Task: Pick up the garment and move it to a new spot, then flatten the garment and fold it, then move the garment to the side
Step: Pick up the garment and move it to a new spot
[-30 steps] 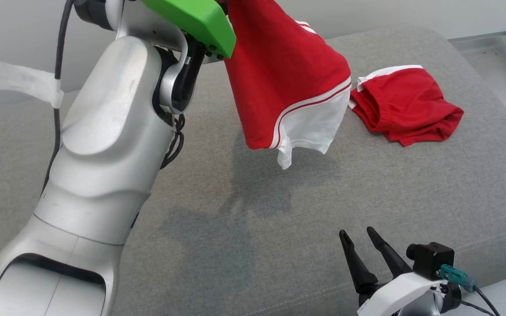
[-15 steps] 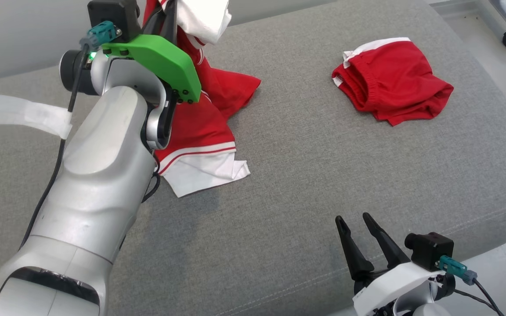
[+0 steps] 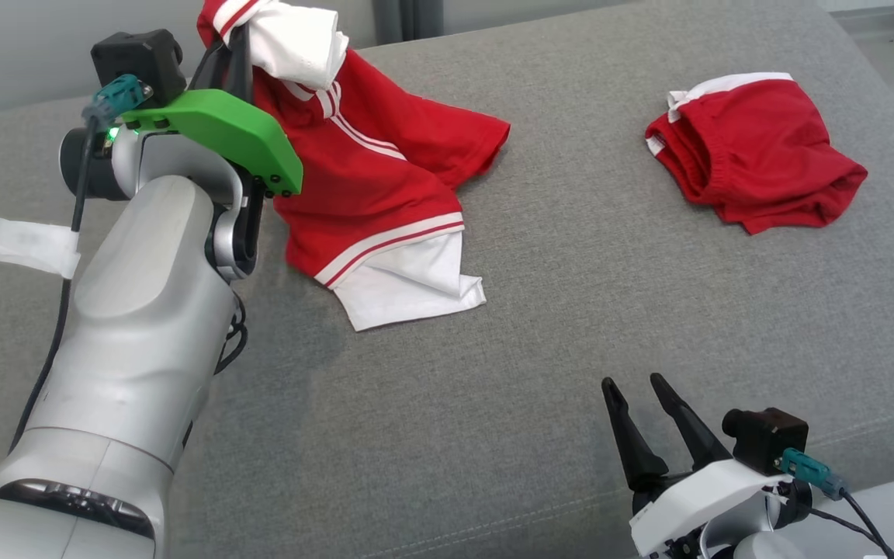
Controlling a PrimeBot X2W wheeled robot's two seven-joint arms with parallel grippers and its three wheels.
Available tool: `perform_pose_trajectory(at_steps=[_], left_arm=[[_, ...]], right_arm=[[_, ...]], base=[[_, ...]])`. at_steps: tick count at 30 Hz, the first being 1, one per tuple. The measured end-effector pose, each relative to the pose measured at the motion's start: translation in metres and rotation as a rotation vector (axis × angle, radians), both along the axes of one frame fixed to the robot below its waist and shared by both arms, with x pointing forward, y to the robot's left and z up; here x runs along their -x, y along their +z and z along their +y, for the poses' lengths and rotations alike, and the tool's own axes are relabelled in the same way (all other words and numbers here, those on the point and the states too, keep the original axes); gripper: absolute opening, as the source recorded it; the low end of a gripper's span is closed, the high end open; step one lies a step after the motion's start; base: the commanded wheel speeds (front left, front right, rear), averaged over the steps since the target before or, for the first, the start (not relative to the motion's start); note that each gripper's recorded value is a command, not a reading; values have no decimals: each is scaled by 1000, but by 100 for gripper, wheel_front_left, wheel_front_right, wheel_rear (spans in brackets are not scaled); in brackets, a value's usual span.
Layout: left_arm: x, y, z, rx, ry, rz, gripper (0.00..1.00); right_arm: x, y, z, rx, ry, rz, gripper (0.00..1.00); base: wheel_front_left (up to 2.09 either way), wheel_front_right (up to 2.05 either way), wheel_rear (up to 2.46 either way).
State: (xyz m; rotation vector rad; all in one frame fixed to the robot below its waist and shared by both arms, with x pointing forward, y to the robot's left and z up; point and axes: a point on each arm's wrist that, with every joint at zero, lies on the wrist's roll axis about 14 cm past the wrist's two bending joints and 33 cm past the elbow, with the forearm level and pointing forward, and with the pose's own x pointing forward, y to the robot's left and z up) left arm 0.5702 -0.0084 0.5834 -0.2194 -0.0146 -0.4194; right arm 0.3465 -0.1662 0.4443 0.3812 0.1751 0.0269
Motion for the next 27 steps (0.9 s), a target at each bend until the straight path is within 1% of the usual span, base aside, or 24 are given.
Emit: perform_pose_trajectory(at_steps=[4, 9, 14, 17, 22, 24, 25, 27], left_arm=[[1, 12, 30, 2, 68, -32, 0], [4, 40, 67, -7, 156, -102, 0], [12, 78, 86, 4, 197, -189, 0], [18, 91, 80, -4, 174, -211, 0], [23, 89, 46, -16, 90, -191, 0], [25, 77, 29, -27, 47, -159, 0], [29, 60, 7, -37, -6, -116, 0], [34, 41, -14, -47, -60, -67, 0]], right_arm=[[-4, 4, 10, 0, 35, -11, 100], [-4, 9, 22, -6, 75, -24, 100], [-3, 17, 30, -9, 104, -45, 100], [-2, 20, 34, -10, 115, -55, 100], [0, 22, 30, -11, 101, -60, 100], [2, 21, 26, -10, 87, -56, 100], [3, 18, 20, -8, 69, -49, 100], [3, 17, 15, -6, 52, -44, 100]], base=[[0, 0, 0], [0, 0, 0], [0, 0, 0], [0, 0, 0], [0, 0, 0], [0, 0, 0], [0, 0, 0], [0, 0, 0]])
